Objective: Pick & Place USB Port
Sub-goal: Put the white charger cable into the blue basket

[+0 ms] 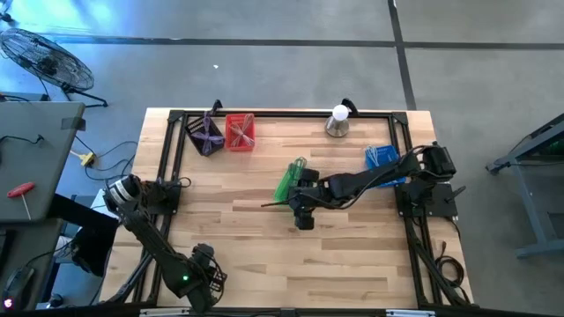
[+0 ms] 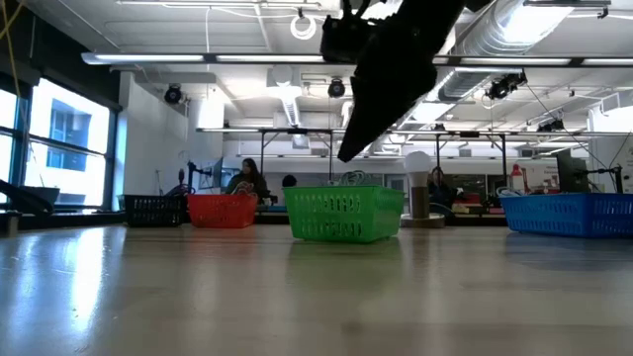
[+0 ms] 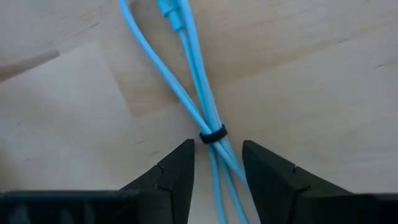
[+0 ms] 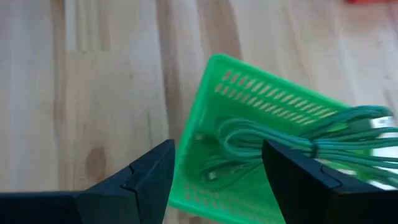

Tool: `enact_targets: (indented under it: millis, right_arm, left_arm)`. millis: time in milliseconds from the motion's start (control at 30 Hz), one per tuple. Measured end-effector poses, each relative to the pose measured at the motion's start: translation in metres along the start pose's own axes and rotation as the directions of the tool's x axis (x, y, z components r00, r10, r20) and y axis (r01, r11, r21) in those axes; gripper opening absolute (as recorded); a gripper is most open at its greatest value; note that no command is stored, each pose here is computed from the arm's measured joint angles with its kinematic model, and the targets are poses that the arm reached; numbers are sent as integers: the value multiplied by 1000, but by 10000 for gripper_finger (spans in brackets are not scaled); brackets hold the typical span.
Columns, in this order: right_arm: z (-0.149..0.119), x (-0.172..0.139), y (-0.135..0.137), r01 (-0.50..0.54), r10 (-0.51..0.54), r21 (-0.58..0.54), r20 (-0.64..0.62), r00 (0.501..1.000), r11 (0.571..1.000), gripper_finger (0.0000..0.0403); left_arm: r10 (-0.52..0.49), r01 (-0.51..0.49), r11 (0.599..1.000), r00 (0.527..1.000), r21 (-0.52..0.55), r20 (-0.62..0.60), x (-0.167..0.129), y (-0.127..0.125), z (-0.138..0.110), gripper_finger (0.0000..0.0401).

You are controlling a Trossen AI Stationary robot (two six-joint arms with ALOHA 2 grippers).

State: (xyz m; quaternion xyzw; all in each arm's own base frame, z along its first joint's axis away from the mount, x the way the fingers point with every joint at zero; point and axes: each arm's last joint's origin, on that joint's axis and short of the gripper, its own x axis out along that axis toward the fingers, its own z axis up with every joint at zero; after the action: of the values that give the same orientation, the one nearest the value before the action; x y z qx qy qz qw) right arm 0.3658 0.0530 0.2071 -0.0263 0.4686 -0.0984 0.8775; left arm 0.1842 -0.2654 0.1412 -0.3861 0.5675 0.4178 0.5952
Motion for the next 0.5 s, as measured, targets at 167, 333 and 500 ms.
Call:
enact_targets:
  millis: [167, 333, 500]
  right_arm:
    - [0, 3, 14, -19, 21, -43, 35, 999, 999, 230]
    - [5, -3, 32, -50, 63, -114, 120, 991, 992, 218]
    - [9, -15, 62, -86, 145, -238, 242, 959, 967, 204]
  left_arm:
    - [-11, 7, 995, 999, 97, 42, 7, 3, 3, 73]
    - [-48, 20, 972, 992, 235, 116, 6, 2, 4, 15]
    - [-82, -2, 959, 956, 283, 283, -5, -1, 9, 6]
